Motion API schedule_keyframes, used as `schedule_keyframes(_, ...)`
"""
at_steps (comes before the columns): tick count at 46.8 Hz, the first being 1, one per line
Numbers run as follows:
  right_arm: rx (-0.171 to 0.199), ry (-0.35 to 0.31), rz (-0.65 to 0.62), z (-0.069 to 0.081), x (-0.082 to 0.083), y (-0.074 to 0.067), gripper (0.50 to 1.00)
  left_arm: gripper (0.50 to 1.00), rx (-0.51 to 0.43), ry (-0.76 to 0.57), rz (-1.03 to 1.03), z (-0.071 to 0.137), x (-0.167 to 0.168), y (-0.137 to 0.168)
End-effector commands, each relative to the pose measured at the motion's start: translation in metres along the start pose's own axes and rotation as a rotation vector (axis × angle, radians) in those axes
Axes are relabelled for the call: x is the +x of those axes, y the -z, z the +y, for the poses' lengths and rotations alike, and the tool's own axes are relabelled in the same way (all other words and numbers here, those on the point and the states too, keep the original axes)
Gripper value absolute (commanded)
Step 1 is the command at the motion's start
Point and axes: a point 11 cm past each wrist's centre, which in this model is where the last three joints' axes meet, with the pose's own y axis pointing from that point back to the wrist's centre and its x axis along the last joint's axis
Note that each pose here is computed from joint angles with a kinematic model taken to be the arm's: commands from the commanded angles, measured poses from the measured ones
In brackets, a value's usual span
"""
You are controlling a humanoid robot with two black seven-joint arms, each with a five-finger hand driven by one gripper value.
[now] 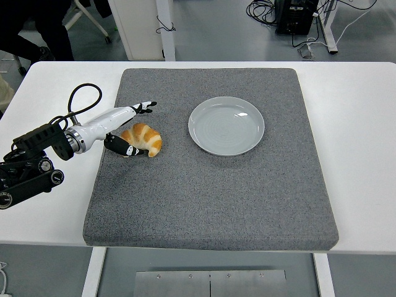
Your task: Place the bread on the plate
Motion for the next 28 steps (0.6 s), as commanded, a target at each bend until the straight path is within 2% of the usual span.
schedule_keyframes(1,0.0,0.0,0.0,0.0,0.0,0.0,1.0,0.883,0.005,0.009,0.004,0.001,-0.005,0.002)
schedule_keyframes(11,0.002,0.0,0.0,0.0,0.0,0.0,1.0,0.869,0.023,-0.005,0.001,0.003,-0.005,0.009)
schedule_keyframes(22,0.0,0.001,0.0,0.0,0.0,0.0,1.0,0.695,0.029,-0.007,0.001,0.0,-0.007,0.012)
schedule_keyframes(25,0.0,0.001,0.0,0.0,0.0,0.0,1.0,0.594,0.029,-0.008,0.002,0.0,-0.007,0.012)
schedule_keyframes(28,0.0,0.001,0.0,0.0,0.0,0.0,1.0,0.537,0.025,-0.01,0.002,-0.001,-0.006,0.011)
